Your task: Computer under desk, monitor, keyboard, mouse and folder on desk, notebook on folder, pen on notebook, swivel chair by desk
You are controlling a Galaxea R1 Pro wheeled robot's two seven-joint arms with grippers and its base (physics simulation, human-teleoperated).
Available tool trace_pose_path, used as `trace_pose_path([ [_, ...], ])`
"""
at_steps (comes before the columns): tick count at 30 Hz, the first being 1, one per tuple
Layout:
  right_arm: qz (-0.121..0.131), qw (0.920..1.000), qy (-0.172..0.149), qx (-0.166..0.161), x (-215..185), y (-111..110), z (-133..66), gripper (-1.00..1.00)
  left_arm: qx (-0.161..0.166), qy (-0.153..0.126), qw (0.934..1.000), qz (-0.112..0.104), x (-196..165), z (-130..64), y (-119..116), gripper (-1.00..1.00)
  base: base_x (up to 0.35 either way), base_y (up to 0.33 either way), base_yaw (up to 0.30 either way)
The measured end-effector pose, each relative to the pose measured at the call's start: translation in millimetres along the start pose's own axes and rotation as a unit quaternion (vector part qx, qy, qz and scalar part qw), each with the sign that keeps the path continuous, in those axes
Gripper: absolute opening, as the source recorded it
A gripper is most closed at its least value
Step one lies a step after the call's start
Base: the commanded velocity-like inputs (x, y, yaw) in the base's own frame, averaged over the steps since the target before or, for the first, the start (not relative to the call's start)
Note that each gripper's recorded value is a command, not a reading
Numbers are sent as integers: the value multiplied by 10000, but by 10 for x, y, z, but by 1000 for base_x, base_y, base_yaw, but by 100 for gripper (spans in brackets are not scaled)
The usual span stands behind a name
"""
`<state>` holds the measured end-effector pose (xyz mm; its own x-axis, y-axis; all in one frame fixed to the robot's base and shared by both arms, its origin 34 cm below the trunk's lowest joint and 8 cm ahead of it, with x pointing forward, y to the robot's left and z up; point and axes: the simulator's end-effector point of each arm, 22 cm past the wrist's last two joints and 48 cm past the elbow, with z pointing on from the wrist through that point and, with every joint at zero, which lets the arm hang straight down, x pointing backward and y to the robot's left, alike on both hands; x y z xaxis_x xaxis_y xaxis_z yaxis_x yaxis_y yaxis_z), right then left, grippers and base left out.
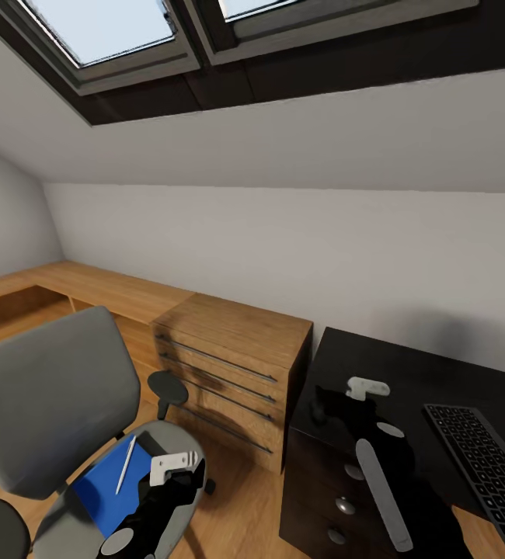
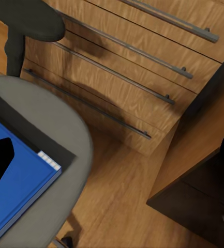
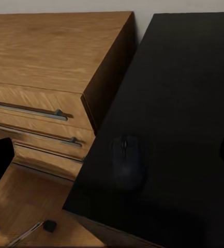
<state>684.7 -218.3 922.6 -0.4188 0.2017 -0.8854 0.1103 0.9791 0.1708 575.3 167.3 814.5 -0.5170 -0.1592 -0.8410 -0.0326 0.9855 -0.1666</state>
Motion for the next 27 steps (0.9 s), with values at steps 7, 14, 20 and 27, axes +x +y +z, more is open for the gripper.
trace_pose_path([
  [7, -6, 10000, 7, -34, 29, 28, -23, 100, -3, -1, 10000, 8, 0, 0, 5, 100, 0, 0, 0],
  [14, 23, 9999, 26, -157, 49, 137, -29, 100, -6, 1, 10000, 11, 1, 3, 8, 100, -108, 0, 0],
  [20, 263, 9989, 102, -375, 85, 295, -41, 100, -5, 4, 10000, 11, 3, 5, 8, 100, -308, 0, 0],
  [27, 316, 9986, 112, -406, 88, 309, -42, 100, -3, 3, 10000, 11, 2, 5, 7, 100, -334, 0, -29],
])
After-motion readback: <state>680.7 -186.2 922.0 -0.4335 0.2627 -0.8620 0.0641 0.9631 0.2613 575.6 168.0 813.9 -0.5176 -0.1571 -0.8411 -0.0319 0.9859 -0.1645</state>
